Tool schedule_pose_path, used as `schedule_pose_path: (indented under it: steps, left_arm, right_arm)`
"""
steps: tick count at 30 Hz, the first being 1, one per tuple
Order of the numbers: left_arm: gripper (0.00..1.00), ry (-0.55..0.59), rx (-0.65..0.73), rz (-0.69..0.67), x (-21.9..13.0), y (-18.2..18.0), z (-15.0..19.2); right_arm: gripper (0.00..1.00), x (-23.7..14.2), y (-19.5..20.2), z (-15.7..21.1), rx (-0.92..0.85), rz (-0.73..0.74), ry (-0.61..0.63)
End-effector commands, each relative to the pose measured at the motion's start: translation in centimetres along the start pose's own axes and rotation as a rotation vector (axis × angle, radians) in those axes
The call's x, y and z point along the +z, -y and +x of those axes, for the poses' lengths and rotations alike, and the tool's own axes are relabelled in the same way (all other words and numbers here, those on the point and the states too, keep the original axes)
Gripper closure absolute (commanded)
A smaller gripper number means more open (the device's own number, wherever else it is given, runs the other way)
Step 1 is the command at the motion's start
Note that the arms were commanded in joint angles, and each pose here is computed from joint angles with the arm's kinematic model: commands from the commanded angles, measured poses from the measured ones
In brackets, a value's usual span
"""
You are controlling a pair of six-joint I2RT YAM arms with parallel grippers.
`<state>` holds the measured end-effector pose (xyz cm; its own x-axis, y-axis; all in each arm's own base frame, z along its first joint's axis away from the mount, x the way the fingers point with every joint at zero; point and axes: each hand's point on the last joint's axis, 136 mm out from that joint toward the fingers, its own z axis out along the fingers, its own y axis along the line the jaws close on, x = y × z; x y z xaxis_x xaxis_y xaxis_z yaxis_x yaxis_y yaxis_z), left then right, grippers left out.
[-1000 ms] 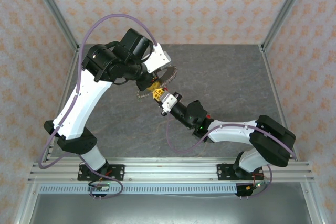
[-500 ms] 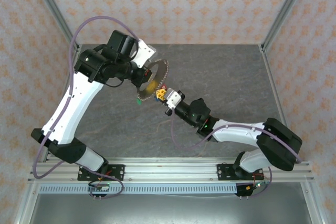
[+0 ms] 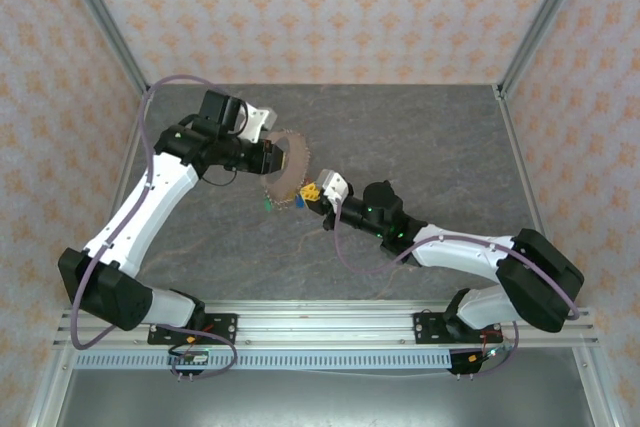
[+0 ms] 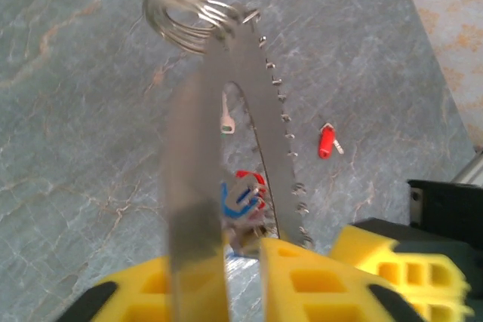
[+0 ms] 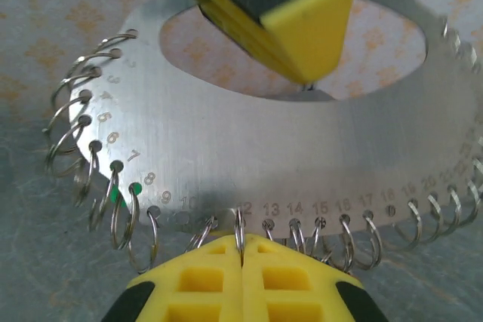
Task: Put the keys on the keyring
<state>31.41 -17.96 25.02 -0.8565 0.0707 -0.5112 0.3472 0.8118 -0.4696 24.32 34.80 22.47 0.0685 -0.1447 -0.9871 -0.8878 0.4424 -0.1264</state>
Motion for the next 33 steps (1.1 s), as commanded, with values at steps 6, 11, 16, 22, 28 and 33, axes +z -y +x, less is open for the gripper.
schedule_pose_path:
  steps: [6, 11, 16, 22, 28, 33]
  left_arm:
    - [0.76, 0.056, -0.113, 0.009, 4.0, -2.8, 2.3]
    - [0.76, 0.059, -0.206, -0.025, 7.2, -5.7, 5.1]
    - [0.77, 0.047, -0.278, -0.095, 9.5, -8.6, 8.3]
    - [0.66, 0.010, -0.357, -0.188, 11.3, -11.4, 12.0]
    - [0.57, 0.040, -0.346, -0.344, 9.5, -13.7, 13.0]
    - [0.58, 0.091, -0.292, -0.274, 8.7, -12.0, 11.2]
  right_arm:
    - [1.00, 0.0, -1.0, 4.5, 0.109, -0.053, -0.090]
    - [1.00, 0.8, -1.8, 9.8, 0.172, -0.073, -0.203]
    - [1.00, 1.2, -2.4, 13.4, 0.212, -0.084, -0.266]
    - [1.00, 1.2, -2.7, 16.6, 0.223, -0.076, -0.329]
    - [1.00, 1.4, -2.0, 15.2, 0.309, -0.065, -0.205]
    - [1.00, 1.7, -1.6, 12.2, 0.327, -0.086, -0.089]
